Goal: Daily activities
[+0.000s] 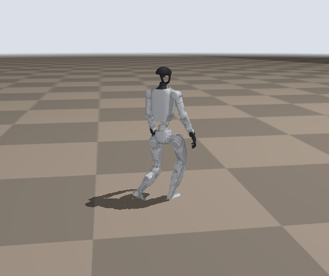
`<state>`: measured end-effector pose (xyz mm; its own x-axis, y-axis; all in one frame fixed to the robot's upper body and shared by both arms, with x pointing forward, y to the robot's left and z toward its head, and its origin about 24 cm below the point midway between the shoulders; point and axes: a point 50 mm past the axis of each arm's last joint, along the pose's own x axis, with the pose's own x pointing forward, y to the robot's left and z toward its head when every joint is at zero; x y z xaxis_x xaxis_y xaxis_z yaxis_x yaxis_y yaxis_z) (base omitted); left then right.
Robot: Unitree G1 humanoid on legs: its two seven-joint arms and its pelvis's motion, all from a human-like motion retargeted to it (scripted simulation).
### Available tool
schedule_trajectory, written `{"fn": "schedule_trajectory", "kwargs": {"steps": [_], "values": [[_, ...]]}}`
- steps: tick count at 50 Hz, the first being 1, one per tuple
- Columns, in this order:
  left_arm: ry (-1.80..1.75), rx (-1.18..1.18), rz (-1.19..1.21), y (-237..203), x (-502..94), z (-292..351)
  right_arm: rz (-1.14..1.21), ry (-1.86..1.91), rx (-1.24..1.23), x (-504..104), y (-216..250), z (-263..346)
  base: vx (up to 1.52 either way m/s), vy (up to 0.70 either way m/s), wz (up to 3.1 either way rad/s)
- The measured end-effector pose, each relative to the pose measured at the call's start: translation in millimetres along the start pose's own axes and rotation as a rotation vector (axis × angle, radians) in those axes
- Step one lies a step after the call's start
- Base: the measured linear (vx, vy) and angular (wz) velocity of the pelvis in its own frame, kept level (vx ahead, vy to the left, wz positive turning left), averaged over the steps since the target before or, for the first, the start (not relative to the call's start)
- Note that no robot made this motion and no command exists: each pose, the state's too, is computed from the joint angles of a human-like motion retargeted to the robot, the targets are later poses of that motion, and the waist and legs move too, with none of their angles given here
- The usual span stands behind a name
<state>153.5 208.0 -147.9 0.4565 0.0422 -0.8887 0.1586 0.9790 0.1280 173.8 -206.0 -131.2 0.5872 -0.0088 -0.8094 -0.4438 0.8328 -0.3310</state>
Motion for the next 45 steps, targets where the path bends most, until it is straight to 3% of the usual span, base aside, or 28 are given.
{"fn": "schedule_trajectory", "kwargs": {"steps": [15, 45], "values": [[0.055, -0.086, 0.032, 1.7, -1.9, -17.7, 0.012, 0.039, 0.096, -2.8, 4.9, -11.8, 0.20, 0.00, -0.37], [0.025, 0.056, -0.001, -5.8, -1.8, -14.5, -0.047, 0.063, 0.026, -3.5, -18.0, -17.9, 0.11, 0.09, -0.44]]}}
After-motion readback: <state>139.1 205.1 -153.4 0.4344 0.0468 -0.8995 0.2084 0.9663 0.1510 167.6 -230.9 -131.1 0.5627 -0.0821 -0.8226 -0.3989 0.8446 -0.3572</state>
